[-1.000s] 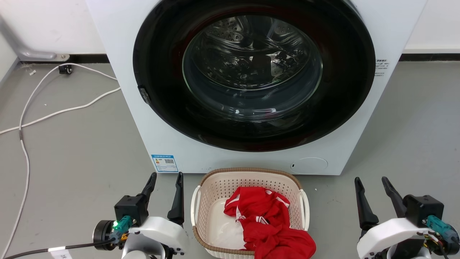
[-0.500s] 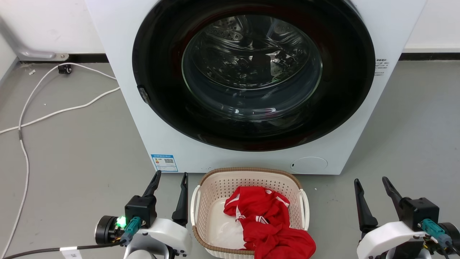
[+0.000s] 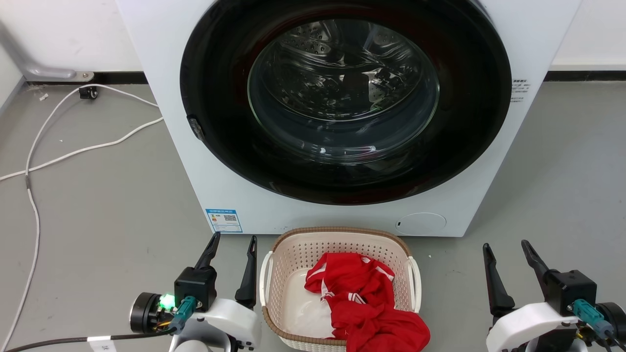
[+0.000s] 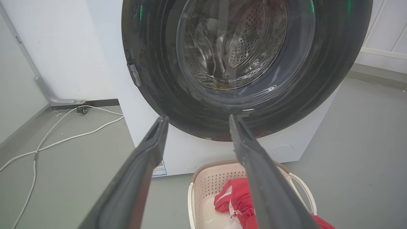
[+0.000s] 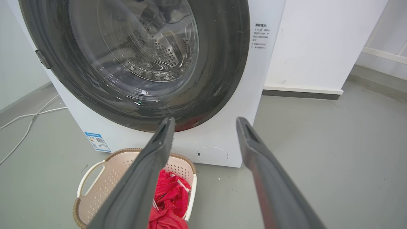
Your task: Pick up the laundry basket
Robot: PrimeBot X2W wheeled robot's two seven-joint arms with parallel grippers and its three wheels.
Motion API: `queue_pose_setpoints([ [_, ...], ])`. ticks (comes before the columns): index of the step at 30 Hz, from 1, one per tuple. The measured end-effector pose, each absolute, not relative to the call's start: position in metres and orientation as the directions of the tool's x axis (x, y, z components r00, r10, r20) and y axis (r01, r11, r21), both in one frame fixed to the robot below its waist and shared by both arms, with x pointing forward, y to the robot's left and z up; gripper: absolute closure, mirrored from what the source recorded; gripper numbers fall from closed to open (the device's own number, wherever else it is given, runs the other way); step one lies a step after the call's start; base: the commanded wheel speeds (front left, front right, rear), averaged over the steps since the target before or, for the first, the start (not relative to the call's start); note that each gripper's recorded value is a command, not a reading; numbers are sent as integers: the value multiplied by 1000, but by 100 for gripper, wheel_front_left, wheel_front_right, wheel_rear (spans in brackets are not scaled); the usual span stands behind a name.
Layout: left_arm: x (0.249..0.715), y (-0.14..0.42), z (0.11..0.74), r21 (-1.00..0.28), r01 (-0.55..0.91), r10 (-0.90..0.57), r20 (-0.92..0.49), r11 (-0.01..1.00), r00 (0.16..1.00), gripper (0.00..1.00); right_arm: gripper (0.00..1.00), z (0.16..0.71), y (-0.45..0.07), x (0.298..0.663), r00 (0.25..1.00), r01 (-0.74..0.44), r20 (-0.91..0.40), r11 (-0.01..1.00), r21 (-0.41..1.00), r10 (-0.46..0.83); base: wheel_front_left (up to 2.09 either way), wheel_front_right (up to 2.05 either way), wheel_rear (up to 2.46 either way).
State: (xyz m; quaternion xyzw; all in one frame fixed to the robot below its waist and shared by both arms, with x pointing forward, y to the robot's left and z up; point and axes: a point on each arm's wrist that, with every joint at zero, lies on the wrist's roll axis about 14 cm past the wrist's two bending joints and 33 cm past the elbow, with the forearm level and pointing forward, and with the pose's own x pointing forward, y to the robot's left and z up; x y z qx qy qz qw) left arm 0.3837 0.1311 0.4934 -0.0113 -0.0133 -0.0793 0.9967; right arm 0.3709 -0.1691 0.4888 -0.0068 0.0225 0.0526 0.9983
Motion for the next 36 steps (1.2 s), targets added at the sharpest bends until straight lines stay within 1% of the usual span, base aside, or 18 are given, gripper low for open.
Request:
queue_pose_setpoints([
  [17,388,131,482,-32,157,-158,-4,987,988,0,0,479,-169,375,992,-103,-69,995,11,103,0,0,0],
  [22,395,125,459,-46,172,-175,-74,984,982,0,0,459,-168,381,985,-101,-136,994,33,105,0,0,0],
  [28,411,117,421,-74,180,-190,-183,981,964,0,0,420,-166,392,962,-102,-248,994,48,111,0,0,0],
  [33,425,116,380,-93,171,-191,-294,981,936,0,0,382,-163,401,931,-101,-346,993,68,118,0,0,0],
  [34,430,117,363,-98,163,-187,-340,982,922,0,0,366,-162,405,915,-101,-384,992,73,121,0,0,0],
  [36,436,119,347,-103,155,-183,-379,983,907,0,0,350,-160,408,897,-103,-423,992,77,126,0,0,0],
])
